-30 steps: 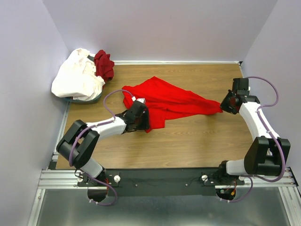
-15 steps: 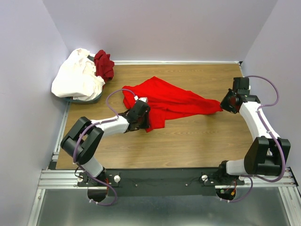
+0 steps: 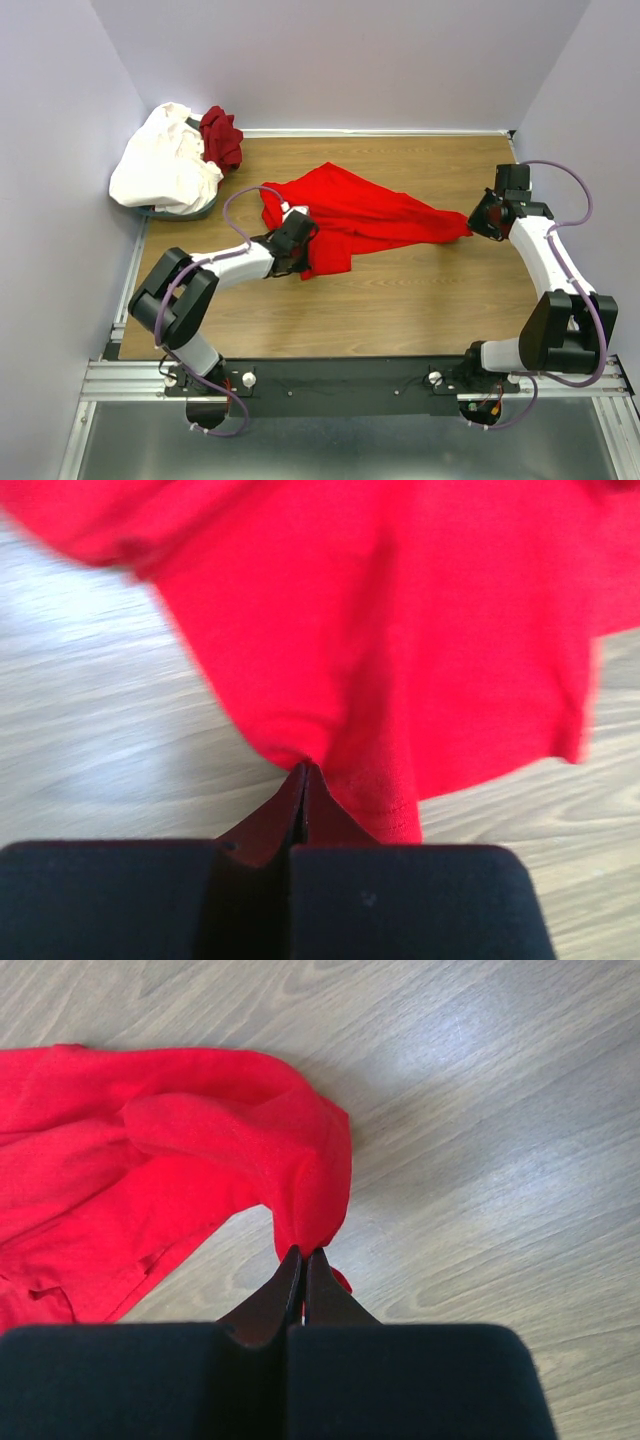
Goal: Fold and stack the t-shirts
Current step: Flatten the tshirt out
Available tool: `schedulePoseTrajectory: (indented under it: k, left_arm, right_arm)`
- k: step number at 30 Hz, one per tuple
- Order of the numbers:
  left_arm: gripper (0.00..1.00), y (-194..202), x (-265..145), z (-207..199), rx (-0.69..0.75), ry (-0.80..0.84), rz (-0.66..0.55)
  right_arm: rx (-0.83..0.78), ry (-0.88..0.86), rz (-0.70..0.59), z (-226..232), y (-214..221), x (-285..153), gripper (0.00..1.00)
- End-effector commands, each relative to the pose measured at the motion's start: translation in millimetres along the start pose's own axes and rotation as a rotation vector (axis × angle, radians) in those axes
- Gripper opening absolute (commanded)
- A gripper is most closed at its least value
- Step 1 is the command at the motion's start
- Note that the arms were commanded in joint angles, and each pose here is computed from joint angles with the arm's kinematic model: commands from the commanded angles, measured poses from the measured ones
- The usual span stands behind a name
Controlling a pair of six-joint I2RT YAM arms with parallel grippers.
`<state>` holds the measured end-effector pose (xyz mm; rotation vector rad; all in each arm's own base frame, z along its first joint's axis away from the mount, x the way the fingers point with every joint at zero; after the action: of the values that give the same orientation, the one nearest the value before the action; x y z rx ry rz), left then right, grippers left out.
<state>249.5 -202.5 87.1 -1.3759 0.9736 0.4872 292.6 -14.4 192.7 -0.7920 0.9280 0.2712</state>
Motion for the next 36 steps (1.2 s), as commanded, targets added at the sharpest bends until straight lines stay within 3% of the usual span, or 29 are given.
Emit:
schedulePoseTrajectory:
  k: [1,7,15,18,21,24,36]
  left_arm:
    - [0.0,-13.1,-20.9,31.6,-0.013,-0.133,-0.021]
    - [0.0,-41.9,-41.1,77.8,-0.089,-0.194,-0.111]
    - [0.0,-30.4,-34.6,85.2,-0.07,-0.182,-0.063]
    - [0.14,-23.8,-33.2,89.1,-0.082,-0.176,-0.049]
    - [0.46,-16.8,-35.0,93.0,-0.093,-0.185,-0.034]
    - [0.57,-14.3,-36.8,97.8,-0.104,-0.2,-0.035]
    - [0.56,-9.7,-25.1,109.9,-0.117,-0.203,-0.034]
  right_arm:
    - [-0.004,-0.03,0.004,-0.9,1.8,-4.9,0.01]
    - [0.004,-0.038,0.027,-3.5,8.0,-4.2,0.01]
    - [0.006,-0.05,0.059,-4.9,15.1,-2.3,0.01]
    - [0.009,-0.058,0.066,-5.0,16.2,-2.6,0.01]
    - [0.007,-0.061,0.07,-4.7,17.2,-2.6,0.0]
    - [0.007,-0.065,0.073,-5.0,18.2,-2.7,0.01]
    - [0.012,-0.078,0.077,-5.0,20.2,-3.9,0.0]
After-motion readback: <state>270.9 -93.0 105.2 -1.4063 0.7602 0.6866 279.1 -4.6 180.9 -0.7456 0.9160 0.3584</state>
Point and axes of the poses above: each gripper's point midway between its finger pads, its own x axis out along the fingers, its own z axis along the line the jaws close on, y = z × x, the point moved 8 cm from there along -x, back along the fingers, and after that the axes turned 13 degrees about x, right-handed, at the moved point
